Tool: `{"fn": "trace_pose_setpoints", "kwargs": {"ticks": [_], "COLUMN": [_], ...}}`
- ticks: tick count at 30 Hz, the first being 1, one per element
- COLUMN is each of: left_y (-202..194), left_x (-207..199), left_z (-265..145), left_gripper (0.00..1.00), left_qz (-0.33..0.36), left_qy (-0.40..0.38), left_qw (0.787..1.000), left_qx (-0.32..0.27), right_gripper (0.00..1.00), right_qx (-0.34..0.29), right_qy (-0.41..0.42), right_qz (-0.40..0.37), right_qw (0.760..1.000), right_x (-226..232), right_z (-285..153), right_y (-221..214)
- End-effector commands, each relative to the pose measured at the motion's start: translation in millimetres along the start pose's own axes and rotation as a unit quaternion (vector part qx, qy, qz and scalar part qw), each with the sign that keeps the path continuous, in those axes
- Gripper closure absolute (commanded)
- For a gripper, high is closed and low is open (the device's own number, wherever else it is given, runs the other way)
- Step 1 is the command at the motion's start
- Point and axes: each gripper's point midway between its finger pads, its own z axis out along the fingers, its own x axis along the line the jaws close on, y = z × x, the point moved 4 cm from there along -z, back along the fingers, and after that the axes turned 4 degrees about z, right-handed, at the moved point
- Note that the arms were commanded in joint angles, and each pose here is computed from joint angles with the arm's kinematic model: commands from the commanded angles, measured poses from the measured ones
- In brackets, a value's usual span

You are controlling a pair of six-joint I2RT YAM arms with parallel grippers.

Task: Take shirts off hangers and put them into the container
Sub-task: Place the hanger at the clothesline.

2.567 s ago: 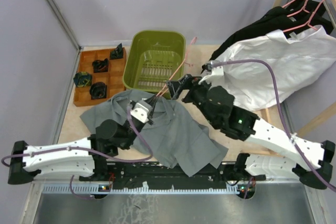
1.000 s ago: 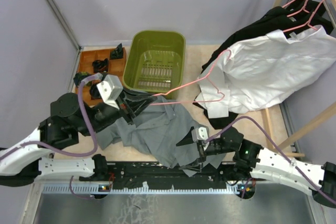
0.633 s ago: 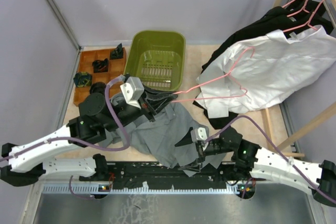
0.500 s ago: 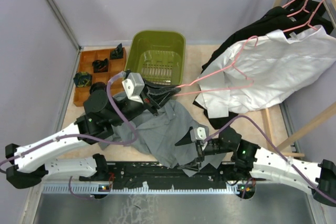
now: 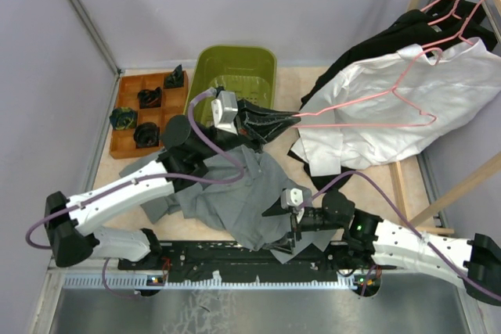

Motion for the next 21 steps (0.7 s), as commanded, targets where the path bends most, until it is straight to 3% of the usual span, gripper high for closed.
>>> {"fn": "trace_pose_setpoints", "kwargs": {"ticks": [1,8,21], "left_y": [39,35,-1], "left_x": [-8,-4,6], "left_z": [14,40,103], "left_gripper": [1.0,1.0,1.0], "left_qz": [-0.001,-0.023,-0.074], "left_qy": [-0.049,-0.074,-0.118], "left_qw": [0.994,0.99,0.984], "left_qx": [-0.093,-0.12,-0.109], "right_gripper": [0.07,0.07,0.07], "right_qx": [-0.031,-0.022,-0.006], "right_qy": [-0.008,-0.015,-0.019], "right_qz": [-0.014,-0.014,-0.012], "right_qw": [0.999,1.0,1.0], "right_x": [-1,-4,-6], "right_z": [2,3,5], "right_y": [15,13,11]}}
